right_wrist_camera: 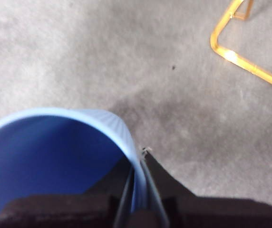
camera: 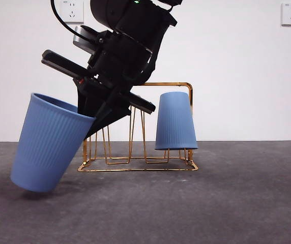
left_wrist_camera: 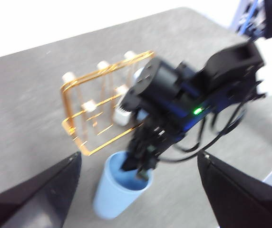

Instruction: Pick up cup 1,put cup 1 in the cup rack,pick up cup 2,put cup 2 in the cup rack

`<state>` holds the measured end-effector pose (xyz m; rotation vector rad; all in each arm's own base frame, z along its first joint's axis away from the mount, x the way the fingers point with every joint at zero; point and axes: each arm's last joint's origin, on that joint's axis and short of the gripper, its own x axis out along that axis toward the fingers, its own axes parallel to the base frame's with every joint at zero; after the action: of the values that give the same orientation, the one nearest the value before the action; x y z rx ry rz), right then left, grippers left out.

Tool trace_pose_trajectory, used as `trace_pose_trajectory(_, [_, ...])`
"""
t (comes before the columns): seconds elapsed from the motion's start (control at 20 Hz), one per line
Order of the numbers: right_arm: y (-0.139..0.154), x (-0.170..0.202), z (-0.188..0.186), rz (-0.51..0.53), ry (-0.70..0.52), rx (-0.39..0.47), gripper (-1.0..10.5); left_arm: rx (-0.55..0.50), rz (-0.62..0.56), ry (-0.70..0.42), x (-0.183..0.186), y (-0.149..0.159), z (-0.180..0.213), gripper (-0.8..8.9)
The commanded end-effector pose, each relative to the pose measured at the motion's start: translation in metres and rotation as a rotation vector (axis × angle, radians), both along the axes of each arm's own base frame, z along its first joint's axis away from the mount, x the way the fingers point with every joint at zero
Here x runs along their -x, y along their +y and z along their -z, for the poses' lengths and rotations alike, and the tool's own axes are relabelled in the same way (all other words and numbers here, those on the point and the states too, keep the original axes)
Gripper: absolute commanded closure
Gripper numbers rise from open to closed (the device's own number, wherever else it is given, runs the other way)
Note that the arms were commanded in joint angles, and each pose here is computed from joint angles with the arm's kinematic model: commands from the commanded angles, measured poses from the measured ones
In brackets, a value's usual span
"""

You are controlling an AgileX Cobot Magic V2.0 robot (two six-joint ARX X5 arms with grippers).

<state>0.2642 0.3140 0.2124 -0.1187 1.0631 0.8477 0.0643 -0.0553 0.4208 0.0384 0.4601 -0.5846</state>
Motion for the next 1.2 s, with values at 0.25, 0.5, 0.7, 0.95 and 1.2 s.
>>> trace_pose_trajectory(0.25, [-0.023,0.018,-0.076,-0.020,-0.210,-0.103,9.6,0.188,0.069,-0.073,-0.002,-0.005,-0.015,4.05])
trace_pose_trajectory(0.5, [-0.098,0.077,-0.197,0.071,-0.589,-0.274,9.6,0.421,0.228,-0.222,-0.004,-0.013,-0.041,4.05])
trace_pose_trajectory(0.7, [-0.153,0.122,-0.251,0.120,-0.802,-0.422,9.6,0.530,0.338,-0.287,-0.008,-0.021,-0.055,4.04])
trace_pose_trajectory(0.95, [-0.213,0.175,-0.294,0.119,-1.059,-0.616,9.6,0.679,0.535,-0.332,-0.021,-0.040,-0.070,4.01])
trace_pose_trajectory(1.2, [-0.246,0.209,-0.313,0.031,-1.213,-0.793,9.6,0.803,0.711,-0.324,-0.045,-0.068,-0.078,3.37])
